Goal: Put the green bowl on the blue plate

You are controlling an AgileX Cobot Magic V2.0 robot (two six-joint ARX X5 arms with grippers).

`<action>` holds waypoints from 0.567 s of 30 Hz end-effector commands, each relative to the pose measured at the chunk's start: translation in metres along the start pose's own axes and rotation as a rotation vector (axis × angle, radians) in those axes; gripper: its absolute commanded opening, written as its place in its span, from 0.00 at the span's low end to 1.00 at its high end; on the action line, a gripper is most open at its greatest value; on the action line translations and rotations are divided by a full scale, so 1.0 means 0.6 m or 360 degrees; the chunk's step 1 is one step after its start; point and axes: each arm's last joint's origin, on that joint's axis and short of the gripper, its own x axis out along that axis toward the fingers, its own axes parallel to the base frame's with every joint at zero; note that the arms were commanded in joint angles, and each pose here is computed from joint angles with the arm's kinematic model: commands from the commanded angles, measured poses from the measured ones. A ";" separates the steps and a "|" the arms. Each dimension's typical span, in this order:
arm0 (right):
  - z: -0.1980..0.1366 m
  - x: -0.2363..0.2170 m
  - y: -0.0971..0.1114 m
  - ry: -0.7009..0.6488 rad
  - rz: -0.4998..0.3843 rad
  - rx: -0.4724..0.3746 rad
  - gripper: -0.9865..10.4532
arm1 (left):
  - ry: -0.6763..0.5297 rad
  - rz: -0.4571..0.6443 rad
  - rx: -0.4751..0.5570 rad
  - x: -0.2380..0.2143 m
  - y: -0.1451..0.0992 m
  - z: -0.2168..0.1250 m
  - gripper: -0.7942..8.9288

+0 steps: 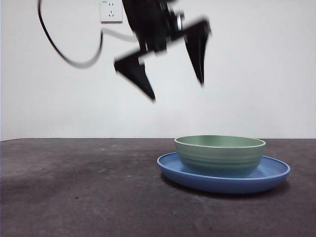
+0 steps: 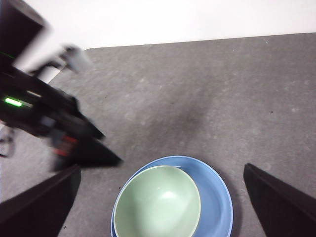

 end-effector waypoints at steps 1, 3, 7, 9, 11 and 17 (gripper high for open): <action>0.007 -0.001 0.003 -0.0016 0.0014 -0.0001 0.61 | -0.0178 -0.0022 0.0137 -0.085 -0.008 0.000 0.89; 0.006 -0.001 0.003 -0.0013 0.0014 0.0001 0.61 | -0.0237 -0.0023 0.0166 -0.134 -0.008 -0.012 0.89; 0.006 -0.001 0.003 -0.0012 0.0013 0.0001 0.61 | -0.0357 -0.0026 0.0252 -0.235 -0.011 -0.053 0.89; 0.006 -0.001 0.003 -0.0013 0.0013 0.0001 0.61 | -0.0404 -0.0024 0.0321 -0.281 -0.013 -0.080 0.89; 0.006 -0.001 0.003 -0.0013 0.0013 0.0001 0.61 | -0.0449 -0.0021 0.0389 -0.324 -0.015 -0.109 0.89; 0.006 -0.001 0.003 -0.0012 0.0014 0.0001 0.61 | -0.0625 -0.0027 0.0471 -0.418 -0.012 -0.204 0.89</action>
